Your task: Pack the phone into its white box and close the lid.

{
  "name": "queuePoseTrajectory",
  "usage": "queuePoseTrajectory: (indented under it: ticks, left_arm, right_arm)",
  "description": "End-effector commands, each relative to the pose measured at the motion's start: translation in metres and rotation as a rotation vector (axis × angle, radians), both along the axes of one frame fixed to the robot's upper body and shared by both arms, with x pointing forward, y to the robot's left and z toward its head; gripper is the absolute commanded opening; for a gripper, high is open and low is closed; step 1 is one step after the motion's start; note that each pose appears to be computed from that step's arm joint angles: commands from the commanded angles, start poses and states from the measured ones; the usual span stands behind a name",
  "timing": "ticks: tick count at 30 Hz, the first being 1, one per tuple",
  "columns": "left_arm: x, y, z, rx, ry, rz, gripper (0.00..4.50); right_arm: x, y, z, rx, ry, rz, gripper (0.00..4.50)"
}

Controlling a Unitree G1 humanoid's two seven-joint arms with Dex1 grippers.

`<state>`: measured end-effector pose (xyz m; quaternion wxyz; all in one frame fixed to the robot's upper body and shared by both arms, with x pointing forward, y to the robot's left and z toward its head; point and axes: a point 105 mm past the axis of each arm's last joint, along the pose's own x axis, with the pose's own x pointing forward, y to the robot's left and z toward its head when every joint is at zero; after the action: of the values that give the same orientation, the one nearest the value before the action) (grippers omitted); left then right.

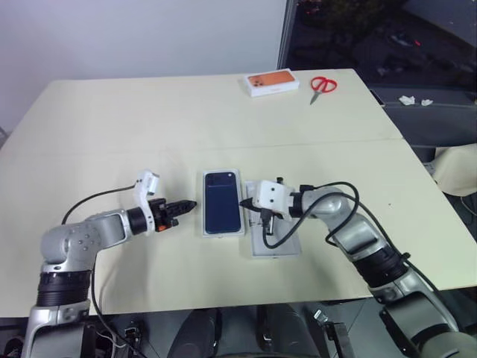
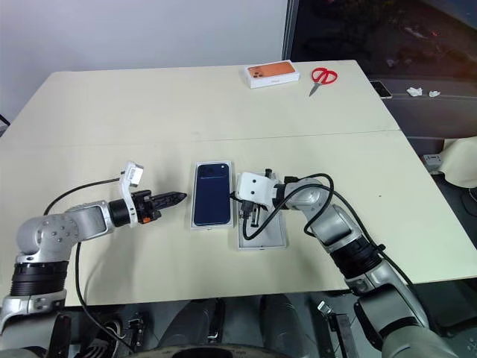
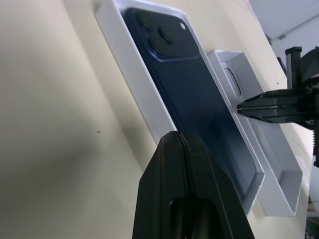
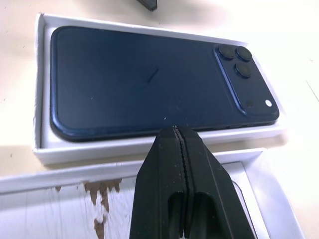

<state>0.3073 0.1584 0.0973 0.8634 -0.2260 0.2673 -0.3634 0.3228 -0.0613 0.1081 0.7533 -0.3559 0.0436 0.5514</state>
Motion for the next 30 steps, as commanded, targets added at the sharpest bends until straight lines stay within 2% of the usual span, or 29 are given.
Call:
queuePoseTrajectory:
  ticks: [1, 10, 19, 30]
  left_arm:
    - [0.003, -0.001, 0.007, -0.005, -0.038, -0.003, 0.00]
    - [0.004, -0.001, 0.005, 0.003, -0.033, -0.004, 0.00]
    - [0.004, 0.000, 0.006, 0.006, -0.035, -0.005, 0.00]
    - [0.003, 0.000, 0.005, 0.006, -0.034, -0.001, 0.00]
  right_arm:
    - [0.002, -0.007, 0.001, -0.038, -0.018, -0.005, 0.03]
    - [0.001, 0.000, 0.002, -0.091, -0.069, 0.028, 0.03]
    - [0.000, -0.003, 0.002, -0.316, -0.143, 0.054, 0.03]
    - [0.000, 0.001, -0.001, -0.456, -0.171, 0.058, 0.03]
